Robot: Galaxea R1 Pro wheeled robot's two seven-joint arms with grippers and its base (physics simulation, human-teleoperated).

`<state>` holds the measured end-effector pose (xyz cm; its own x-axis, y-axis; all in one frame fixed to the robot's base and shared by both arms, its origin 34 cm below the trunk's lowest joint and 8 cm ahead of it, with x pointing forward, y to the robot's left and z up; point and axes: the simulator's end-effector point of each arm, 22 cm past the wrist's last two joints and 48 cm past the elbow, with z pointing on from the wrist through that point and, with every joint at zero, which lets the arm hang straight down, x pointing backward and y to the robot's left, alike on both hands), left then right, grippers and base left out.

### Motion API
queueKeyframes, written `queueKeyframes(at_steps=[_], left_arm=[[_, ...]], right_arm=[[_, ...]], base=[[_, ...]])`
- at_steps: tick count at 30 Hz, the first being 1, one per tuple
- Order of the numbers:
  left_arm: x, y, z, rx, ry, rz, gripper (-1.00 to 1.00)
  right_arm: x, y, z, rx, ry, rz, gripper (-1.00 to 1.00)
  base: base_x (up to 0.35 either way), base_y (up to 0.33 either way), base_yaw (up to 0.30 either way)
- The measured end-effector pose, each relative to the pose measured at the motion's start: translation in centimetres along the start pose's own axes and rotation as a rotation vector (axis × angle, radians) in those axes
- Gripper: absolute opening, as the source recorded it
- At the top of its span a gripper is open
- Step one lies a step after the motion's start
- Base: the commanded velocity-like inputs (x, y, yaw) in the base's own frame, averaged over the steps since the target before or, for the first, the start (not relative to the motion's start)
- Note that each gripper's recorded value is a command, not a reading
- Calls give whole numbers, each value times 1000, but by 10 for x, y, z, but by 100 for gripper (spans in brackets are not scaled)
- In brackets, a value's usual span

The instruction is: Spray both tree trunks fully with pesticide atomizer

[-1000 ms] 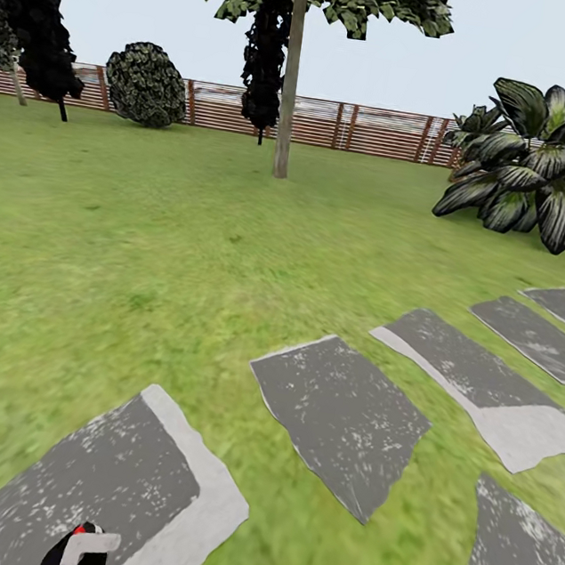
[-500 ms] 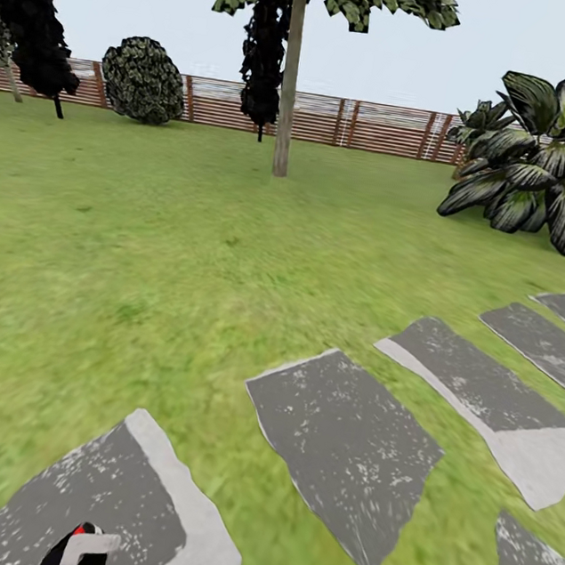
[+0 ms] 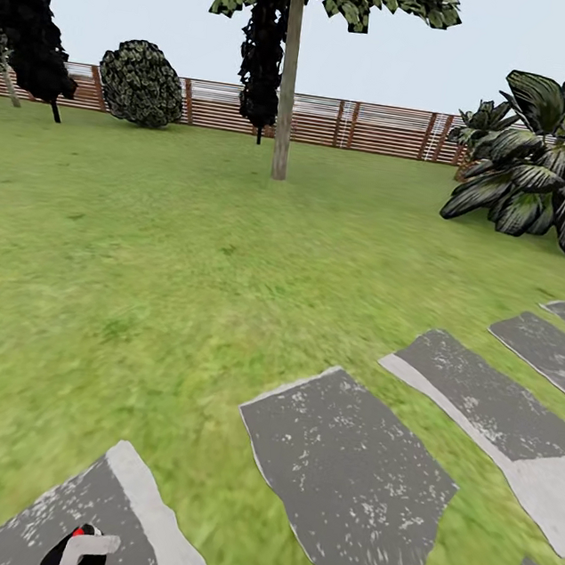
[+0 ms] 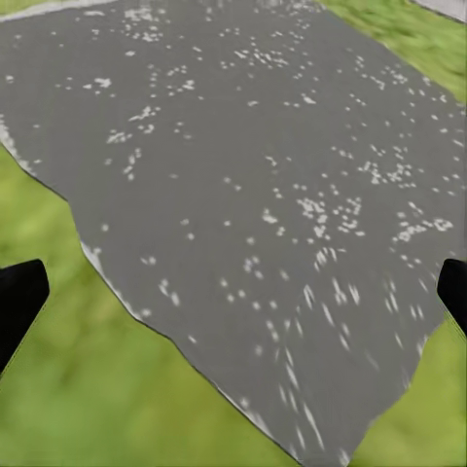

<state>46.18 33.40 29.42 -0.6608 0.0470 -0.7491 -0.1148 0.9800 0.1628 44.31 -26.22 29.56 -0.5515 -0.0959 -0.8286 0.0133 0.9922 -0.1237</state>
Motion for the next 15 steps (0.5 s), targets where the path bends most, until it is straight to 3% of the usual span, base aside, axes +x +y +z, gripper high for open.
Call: queueKeyframes(at_steps=[15], left_arm=[[0,0,0,0,1,0,-100]], right_arm=[[0,1,0,-1,0,1,100]], base=[[342,0,0]])
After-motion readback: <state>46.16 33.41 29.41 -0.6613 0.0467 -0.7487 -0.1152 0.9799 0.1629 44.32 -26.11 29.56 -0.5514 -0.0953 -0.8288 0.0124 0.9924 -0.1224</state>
